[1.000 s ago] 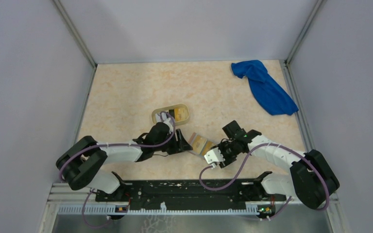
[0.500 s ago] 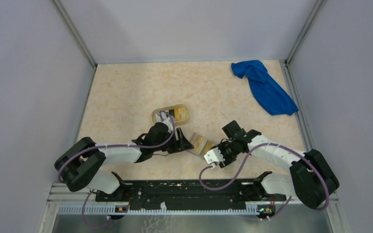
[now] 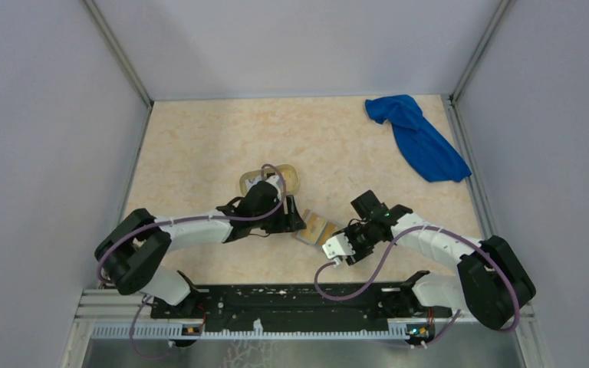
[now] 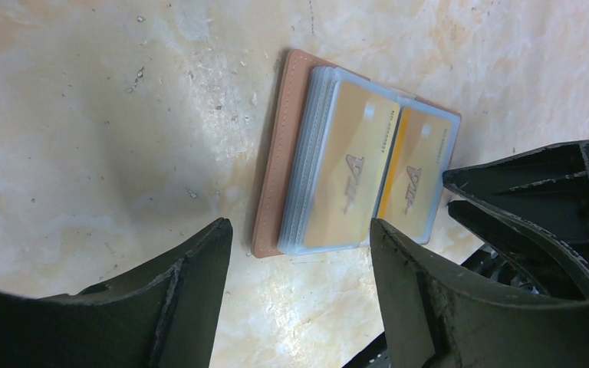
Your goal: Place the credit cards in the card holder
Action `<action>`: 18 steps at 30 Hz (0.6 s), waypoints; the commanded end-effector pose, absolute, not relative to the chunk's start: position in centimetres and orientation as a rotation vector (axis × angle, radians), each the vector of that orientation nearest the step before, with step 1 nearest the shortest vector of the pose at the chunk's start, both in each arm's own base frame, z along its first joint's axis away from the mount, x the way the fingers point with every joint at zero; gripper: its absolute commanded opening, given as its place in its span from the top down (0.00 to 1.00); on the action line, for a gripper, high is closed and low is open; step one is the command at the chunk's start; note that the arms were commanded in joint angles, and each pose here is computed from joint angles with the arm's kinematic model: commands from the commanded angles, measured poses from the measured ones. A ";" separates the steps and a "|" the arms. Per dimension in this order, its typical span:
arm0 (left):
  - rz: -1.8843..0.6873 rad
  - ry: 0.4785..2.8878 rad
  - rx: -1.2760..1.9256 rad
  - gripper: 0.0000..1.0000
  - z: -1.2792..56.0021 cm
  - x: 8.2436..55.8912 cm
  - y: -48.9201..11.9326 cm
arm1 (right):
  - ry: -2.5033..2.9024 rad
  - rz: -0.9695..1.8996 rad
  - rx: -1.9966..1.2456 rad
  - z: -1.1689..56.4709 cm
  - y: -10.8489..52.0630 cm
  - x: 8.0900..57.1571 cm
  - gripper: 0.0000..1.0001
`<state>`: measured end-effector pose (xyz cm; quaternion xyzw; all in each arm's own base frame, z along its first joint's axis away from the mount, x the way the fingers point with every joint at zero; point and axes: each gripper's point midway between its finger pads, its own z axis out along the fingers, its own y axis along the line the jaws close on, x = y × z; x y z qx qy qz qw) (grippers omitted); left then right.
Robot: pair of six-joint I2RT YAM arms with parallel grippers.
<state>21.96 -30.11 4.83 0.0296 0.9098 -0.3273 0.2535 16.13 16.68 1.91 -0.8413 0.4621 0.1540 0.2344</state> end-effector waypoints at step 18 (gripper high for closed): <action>-1.147 2.510 0.130 0.39 4.8 20.3 -32.7 | 1.301 0.439 -2.368 1.0 16.3 15.6 0.57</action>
